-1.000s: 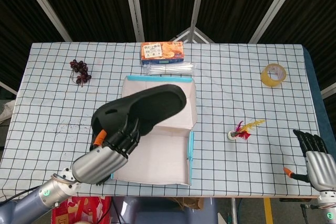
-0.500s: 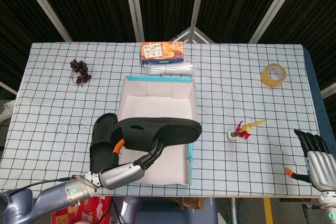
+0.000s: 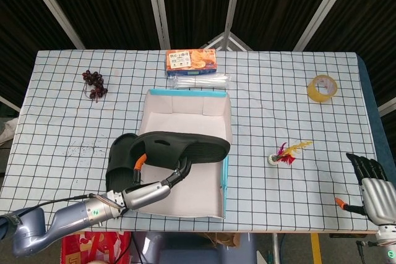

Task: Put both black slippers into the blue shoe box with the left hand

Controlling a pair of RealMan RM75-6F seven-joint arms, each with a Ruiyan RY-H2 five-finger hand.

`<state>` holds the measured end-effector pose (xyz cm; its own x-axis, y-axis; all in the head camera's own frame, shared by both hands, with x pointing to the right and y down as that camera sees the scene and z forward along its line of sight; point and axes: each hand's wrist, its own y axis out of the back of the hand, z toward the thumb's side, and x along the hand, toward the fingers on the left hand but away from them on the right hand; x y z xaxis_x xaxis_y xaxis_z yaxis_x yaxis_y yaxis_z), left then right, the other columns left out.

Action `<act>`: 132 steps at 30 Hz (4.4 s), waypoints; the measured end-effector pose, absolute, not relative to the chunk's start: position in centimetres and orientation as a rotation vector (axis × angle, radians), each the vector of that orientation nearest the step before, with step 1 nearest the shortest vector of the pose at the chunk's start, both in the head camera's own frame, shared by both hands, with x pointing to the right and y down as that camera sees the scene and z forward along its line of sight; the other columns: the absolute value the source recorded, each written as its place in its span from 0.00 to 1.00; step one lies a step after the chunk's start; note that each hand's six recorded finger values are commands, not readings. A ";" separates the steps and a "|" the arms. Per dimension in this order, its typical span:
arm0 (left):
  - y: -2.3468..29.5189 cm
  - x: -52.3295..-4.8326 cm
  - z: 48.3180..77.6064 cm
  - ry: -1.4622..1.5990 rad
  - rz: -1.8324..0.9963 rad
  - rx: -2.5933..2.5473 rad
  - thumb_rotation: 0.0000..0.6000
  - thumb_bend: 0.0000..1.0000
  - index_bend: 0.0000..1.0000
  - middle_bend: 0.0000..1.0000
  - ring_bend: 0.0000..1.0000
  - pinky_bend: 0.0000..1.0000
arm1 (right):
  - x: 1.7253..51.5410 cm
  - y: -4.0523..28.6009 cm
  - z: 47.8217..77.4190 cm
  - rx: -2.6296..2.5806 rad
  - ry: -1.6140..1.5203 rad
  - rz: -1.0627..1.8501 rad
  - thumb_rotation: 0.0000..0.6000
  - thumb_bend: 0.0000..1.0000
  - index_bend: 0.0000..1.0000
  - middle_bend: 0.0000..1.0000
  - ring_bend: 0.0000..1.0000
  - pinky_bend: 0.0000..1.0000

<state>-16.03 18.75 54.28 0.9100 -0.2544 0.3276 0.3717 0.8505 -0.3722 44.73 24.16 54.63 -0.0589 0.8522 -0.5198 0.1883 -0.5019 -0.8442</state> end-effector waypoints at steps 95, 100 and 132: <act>21.6 -15.8 63.7 -0.443 -0.209 -0.638 1.00 0.58 0.50 0.59 0.13 0.17 | 45.2 24.2 54.7 -1.695 -1.126 1.629 1.00 0.16 0.05 0.11 0.08 0.04; 21.9 -15.9 64.2 -0.454 -0.216 -0.654 1.00 0.58 0.49 0.59 0.13 0.17 | 45.2 24.2 54.8 -1.695 -1.123 1.633 1.00 0.16 0.05 0.11 0.08 0.04; 21.6 -16.3 65.4 -0.407 -0.360 -0.738 1.00 0.49 0.41 0.51 0.12 0.17 | 45.4 24.2 54.8 -1.686 -1.134 1.641 1.00 0.16 0.05 0.11 0.08 0.04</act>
